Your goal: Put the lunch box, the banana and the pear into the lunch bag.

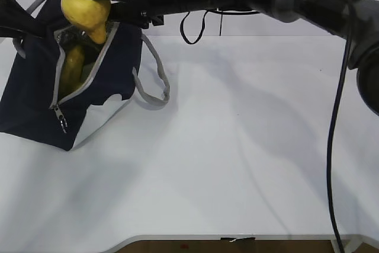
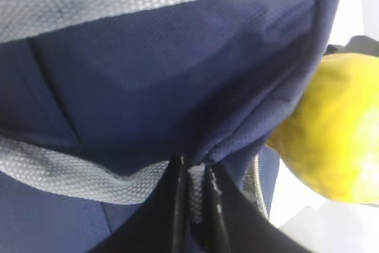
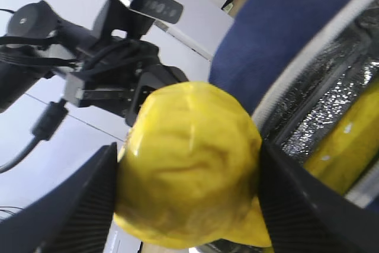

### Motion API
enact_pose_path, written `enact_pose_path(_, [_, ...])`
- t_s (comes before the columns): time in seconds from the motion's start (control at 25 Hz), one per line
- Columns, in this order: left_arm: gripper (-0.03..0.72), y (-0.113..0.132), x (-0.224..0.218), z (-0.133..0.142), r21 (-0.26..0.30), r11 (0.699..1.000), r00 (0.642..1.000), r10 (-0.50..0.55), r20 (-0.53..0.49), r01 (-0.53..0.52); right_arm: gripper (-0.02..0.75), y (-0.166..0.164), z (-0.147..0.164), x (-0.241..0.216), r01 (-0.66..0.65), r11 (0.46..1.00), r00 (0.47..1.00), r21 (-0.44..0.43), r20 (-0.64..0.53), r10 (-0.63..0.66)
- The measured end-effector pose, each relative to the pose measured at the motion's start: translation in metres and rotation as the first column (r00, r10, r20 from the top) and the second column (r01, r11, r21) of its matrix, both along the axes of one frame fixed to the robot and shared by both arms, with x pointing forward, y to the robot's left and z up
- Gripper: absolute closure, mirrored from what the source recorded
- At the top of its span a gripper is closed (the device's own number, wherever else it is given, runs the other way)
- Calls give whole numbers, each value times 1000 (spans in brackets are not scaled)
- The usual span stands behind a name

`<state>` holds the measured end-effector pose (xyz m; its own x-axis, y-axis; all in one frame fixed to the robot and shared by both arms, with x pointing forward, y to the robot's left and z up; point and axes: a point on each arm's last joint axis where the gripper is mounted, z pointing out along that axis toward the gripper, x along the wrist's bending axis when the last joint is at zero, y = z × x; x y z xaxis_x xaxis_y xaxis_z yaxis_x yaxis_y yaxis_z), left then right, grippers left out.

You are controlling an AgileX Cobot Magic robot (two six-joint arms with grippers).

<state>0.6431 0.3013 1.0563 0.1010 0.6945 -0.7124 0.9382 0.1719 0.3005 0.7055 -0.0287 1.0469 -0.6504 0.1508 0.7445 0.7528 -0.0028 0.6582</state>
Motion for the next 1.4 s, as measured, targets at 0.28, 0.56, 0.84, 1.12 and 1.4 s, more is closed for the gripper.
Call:
enact_pose_path(0.28, [667, 0, 0, 0, -2, 1000, 1000, 0, 0, 0, 127, 1, -12, 4, 13, 1000, 1000, -2, -28, -13])
enact_pose_path(0.56, [667, 0, 0, 1, -8, 1000, 1000, 2, 1, -2, 111, 1, -11, 4, 14, 1000, 999, -3, -49, -14])
enact_pose_path(0.84, [667, 0, 0, 1, -9, 1000, 1000, 3, 0, -3, 115, -18, 3, 0, -18, 994, 1000, -108, 21, 20])
enact_pose_path(1.12, [667, 0, 0, 1, -9, 1000, 1000, 3, 0, -3, 134, -57, 13, 2, 59, 916, 997, -396, 60, -38])
enact_pose_path(1.4, [667, 0, 0, 1, -9, 1000, 1000, 3, 0, -3, 150, -47, -3, 2, 40, 899, 999, -436, 28, -31])
